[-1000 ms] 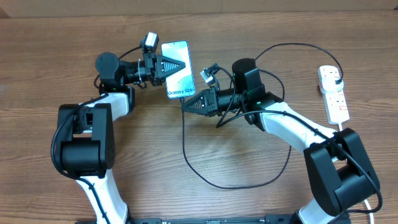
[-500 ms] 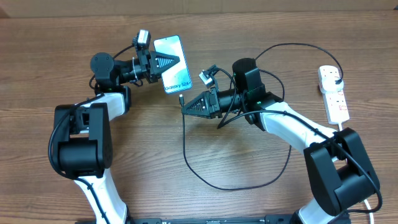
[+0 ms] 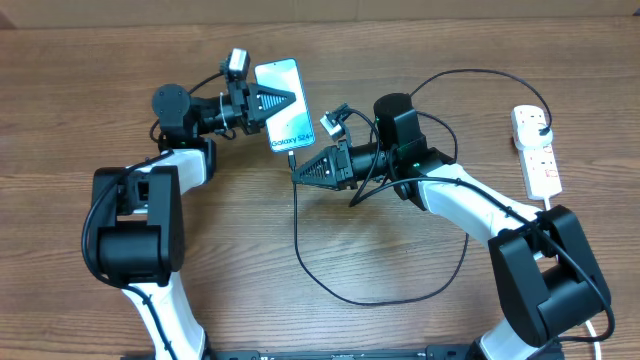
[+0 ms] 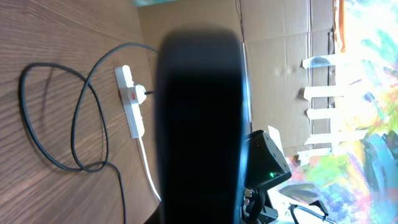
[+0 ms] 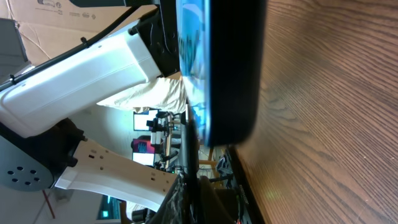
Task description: Plug charger to phone and switch on socket
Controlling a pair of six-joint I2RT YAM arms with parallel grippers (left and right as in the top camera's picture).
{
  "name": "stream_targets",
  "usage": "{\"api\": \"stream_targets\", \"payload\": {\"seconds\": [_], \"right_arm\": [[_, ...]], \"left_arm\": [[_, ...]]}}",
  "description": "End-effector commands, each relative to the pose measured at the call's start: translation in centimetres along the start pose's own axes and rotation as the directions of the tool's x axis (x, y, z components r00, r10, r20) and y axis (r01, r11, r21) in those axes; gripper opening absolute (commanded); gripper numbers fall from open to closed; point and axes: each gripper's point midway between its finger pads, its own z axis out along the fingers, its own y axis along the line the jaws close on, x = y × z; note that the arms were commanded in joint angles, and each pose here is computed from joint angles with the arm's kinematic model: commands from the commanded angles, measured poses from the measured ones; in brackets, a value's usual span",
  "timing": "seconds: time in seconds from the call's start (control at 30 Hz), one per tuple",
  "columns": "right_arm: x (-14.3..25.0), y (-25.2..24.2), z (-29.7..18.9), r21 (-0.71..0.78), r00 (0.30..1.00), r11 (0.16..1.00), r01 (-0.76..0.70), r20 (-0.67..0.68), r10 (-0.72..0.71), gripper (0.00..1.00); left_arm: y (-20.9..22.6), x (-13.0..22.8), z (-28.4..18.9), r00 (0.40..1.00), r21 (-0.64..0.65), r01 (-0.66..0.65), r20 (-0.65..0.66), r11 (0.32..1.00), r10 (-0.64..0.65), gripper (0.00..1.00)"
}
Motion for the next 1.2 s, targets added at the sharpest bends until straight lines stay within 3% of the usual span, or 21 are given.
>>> {"api": "stream_targets", "payload": {"seconds": [0.0, 1.17], "right_arm": [[-0.27, -0.24, -0.11, 0.004, 1.000, 1.000, 0.007, 0.010, -0.007, 0.04], [-0.47, -0.47, -0.13, 0.016, 1.000, 1.000, 0.002, 0.022, -0.003, 0.04]], "left_arm": [[-1.25, -0.52, 0.34, 0.999, 0.013, -0.035, 0.011, 0.999, 0.035, 0.05], [-1.21, -0.37, -0.30, 0.999, 0.008, -0.036, -0.004, 0.999, 0.036, 0.05]]}}
